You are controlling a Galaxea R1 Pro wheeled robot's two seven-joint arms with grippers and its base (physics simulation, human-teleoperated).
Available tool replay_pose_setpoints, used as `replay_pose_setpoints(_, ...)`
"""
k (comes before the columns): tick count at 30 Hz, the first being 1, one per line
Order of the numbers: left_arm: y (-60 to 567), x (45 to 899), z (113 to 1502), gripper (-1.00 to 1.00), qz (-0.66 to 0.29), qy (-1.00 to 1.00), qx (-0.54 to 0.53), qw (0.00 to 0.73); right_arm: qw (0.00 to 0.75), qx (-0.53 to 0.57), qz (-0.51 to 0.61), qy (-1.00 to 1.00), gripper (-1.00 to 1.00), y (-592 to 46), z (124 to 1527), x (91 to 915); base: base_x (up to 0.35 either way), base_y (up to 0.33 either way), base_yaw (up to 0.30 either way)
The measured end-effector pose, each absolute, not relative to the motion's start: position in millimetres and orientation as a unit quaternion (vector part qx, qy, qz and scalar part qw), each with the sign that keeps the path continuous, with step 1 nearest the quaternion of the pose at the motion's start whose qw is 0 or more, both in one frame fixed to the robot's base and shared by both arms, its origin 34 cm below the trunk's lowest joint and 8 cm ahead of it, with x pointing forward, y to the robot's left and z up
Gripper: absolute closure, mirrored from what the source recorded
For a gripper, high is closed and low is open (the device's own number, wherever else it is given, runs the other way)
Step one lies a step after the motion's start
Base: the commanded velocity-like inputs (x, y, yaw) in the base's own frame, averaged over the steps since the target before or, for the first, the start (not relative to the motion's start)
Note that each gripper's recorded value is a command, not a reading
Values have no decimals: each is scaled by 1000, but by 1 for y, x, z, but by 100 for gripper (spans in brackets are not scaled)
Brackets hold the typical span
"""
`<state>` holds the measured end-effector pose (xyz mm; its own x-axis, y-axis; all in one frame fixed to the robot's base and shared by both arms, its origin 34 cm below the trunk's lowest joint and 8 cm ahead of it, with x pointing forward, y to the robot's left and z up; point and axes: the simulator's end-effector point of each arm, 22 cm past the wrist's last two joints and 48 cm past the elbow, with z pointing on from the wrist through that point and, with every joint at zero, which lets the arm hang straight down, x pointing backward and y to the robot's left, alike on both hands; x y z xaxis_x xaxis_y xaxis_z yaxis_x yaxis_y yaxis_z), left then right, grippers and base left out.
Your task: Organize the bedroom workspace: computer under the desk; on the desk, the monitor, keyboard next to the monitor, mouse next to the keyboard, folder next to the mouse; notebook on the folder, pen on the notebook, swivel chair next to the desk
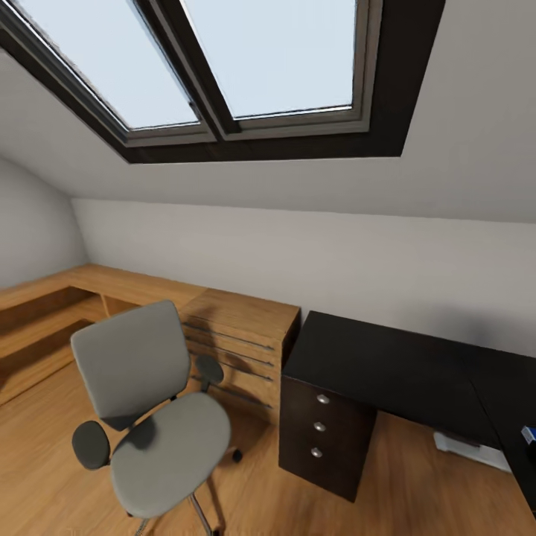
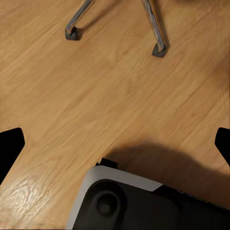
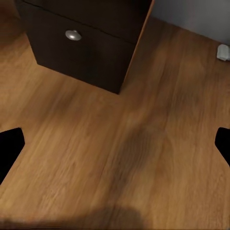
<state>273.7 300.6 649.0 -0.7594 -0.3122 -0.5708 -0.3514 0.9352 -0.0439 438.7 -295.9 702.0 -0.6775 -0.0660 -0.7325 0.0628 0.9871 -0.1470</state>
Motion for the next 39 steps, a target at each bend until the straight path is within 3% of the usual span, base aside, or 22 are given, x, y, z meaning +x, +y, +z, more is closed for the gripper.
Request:
replay_pose_setpoints(16,300,271,648,-100,34,939,-177,295,398,-2,-80,914,-100,-295,700,437,-266,0,268)
replay_pose_setpoints(39,301,262,644,-100,36,942,-176,284,387,-5,-78,919,-100,-294,692,429,-20,0,211)
